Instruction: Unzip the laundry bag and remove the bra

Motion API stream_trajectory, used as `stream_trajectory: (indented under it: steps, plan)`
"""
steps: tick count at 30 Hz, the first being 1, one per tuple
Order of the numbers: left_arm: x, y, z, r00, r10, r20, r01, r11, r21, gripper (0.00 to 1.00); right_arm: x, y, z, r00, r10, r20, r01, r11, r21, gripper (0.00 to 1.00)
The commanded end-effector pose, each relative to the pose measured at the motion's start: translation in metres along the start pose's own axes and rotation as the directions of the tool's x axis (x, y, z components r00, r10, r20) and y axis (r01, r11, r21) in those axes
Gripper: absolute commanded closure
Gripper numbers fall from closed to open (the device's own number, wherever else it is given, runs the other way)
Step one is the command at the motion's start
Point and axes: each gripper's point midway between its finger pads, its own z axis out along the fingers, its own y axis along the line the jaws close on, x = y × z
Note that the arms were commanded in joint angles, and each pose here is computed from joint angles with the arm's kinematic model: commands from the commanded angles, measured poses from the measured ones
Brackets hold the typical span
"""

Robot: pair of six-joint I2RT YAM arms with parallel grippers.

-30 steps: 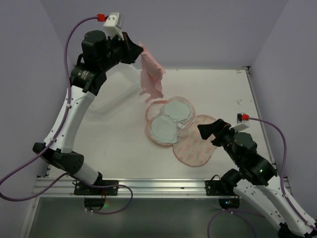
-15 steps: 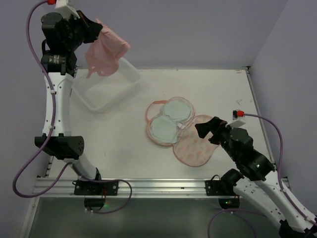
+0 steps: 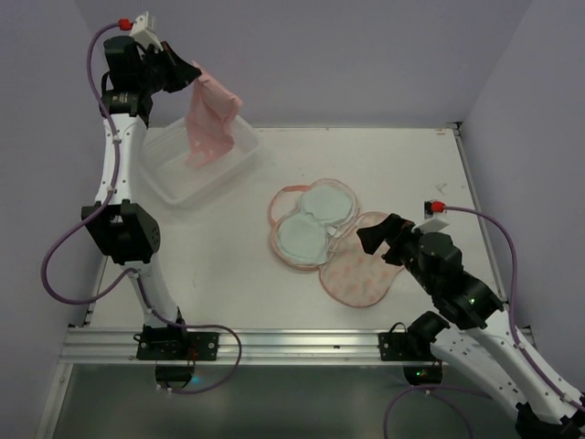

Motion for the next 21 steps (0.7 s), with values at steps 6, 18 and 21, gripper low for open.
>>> stream_trajectory:
  steps: [6, 18, 21]
  plan:
    - [0.018, 0.007, 0.018, 0.995, 0.078, -0.055, -0.074, 0.994, 0.079, 1.00, -0.017, 0.015, 0.002, 0.999, -0.010, 0.042, 0.011, 0.999, -0.032, 0.01]
    - [0.126, 0.195, 0.009, 0.921, 0.107, -0.376, -0.269, 0.871, -0.410, 1.00, -0.004, 0.019, 0.018, 0.999, -0.041, -0.020, 0.040, 0.999, -0.034, 0.01]
    - [0.135, 0.218, -0.003, 0.905, 0.089, -0.417, -0.310, 0.808, -0.501, 1.00, -0.001, 0.020, 0.022, 0.998, -0.047, -0.040, 0.046, 0.999, -0.029, 0.01]
